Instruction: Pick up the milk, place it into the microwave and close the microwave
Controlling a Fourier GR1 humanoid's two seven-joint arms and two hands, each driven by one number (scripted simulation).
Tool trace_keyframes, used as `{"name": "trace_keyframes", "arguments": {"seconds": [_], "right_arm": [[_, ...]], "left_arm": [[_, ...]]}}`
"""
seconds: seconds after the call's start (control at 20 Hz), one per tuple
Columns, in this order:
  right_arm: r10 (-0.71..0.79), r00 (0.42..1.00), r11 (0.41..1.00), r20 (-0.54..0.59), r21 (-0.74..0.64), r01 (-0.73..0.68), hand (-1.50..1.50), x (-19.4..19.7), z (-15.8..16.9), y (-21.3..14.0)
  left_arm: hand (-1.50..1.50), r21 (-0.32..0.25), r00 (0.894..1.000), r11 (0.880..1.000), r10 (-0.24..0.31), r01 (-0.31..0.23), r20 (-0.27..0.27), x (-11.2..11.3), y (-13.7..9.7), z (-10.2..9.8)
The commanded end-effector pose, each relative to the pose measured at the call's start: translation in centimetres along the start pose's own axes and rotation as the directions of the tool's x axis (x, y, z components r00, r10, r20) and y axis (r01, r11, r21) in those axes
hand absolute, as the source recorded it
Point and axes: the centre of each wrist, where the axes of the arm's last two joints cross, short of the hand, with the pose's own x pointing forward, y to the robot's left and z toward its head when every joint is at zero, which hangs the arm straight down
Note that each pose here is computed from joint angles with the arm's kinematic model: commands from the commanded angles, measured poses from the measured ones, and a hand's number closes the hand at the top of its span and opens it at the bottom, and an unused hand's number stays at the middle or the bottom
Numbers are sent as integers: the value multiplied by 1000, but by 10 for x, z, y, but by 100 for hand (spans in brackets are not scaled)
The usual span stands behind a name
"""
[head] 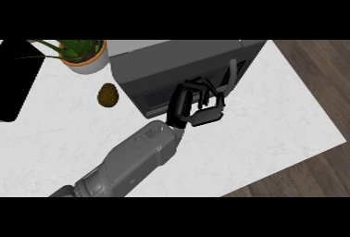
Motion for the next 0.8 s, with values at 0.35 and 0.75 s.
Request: {"name": "trace_keyframes", "arguments": {"seconds": [0.35,0.75], "right_arm": [[67,998,998,3,5,-67,-150,12,-9,-28],[-21,1000,999,5,-32,21,-150,-3,-3,-34]], "left_arm": [[150,24,1000,1000,-9,8,29,11,2,-26],[150,20,999,1000,-8,8,33,10,1,-25]]}}
